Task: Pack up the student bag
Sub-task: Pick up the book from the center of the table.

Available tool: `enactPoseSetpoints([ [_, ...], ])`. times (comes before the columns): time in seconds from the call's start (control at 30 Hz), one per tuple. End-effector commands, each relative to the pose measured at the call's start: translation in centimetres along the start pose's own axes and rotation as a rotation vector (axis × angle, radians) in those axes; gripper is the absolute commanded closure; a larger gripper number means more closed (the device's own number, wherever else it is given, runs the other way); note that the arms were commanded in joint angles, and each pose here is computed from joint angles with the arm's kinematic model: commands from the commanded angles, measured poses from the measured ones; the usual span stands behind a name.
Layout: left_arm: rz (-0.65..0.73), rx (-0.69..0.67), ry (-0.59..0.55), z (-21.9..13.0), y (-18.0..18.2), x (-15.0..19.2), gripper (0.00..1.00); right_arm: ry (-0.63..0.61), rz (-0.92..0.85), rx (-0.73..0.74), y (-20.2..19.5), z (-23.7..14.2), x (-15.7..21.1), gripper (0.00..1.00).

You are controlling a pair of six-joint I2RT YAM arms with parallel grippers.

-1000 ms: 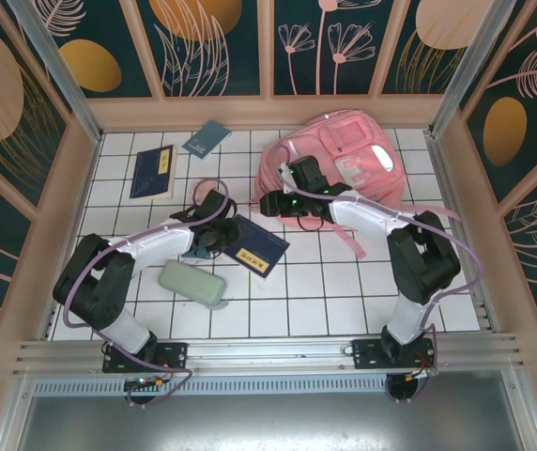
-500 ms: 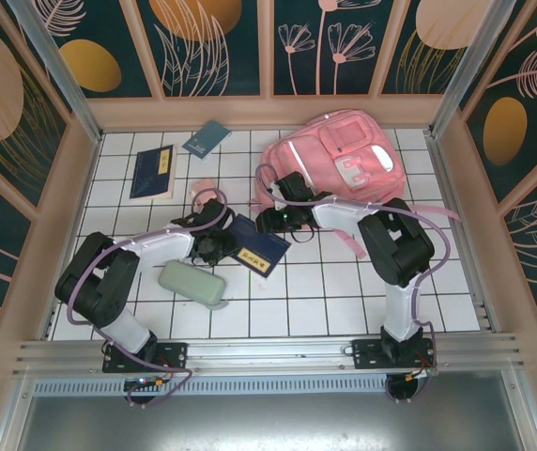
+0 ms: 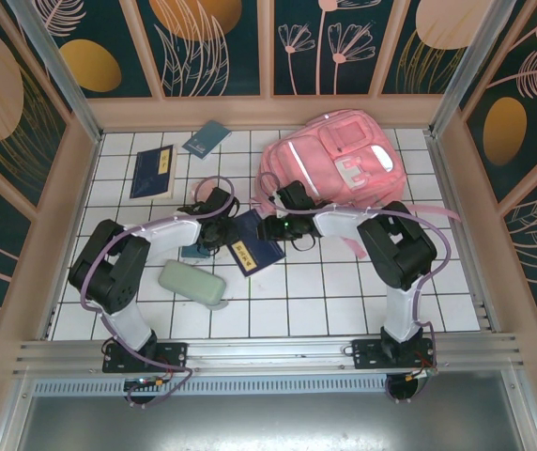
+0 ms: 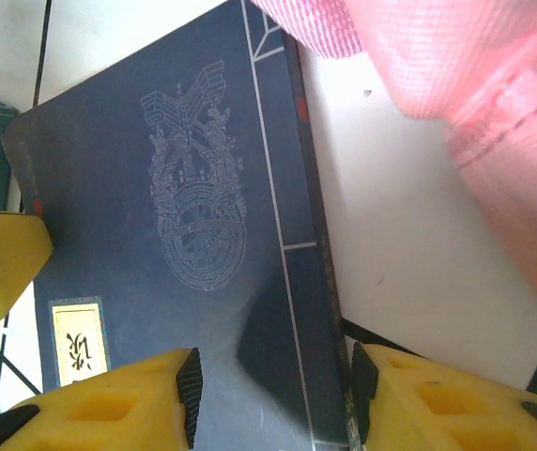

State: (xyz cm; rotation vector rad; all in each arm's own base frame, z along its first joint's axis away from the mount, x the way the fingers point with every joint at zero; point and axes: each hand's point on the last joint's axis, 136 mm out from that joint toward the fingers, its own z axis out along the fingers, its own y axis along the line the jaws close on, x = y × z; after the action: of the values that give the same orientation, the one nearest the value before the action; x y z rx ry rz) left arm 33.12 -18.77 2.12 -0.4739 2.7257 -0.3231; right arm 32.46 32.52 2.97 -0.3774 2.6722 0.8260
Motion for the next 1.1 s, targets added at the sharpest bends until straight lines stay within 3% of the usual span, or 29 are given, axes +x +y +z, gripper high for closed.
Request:
enactPoseSetpoints([
  [0.0, 0.032, -0.071, 0.020, -0.9, 2.4, 1.0, 0.77, 0.029, 0.058, 0.014, -0.2, 0.2, 1.4, 0.51],
  [0.4, -0.023, 0.008, 0.111, -1.9, 3.1, 4.3, 0.73, 0.021, 0.090, 0.039, -0.9, 0.9, 1.4, 0.51],
  [0.6, -0.046, 0.045, 0.150, 0.0, 2.9, 5.5, 0.76, 0.046, 0.091, -0.017, 0.5, 1.4, 1.9, 0.52],
  [0.8, -0.052, 0.038, 0.152, 0.8, 3.3, 5.8, 0.80, 0.092, 0.074, -0.178, 4.8, 1.2, 2.2, 0.56],
  [1.07, -0.050, 0.045, 0.158, 1.2, 3.2, 6.0, 0.80, 0.068, 0.071, -0.402, 9.8, -2.8, 0.1, 0.64],
])
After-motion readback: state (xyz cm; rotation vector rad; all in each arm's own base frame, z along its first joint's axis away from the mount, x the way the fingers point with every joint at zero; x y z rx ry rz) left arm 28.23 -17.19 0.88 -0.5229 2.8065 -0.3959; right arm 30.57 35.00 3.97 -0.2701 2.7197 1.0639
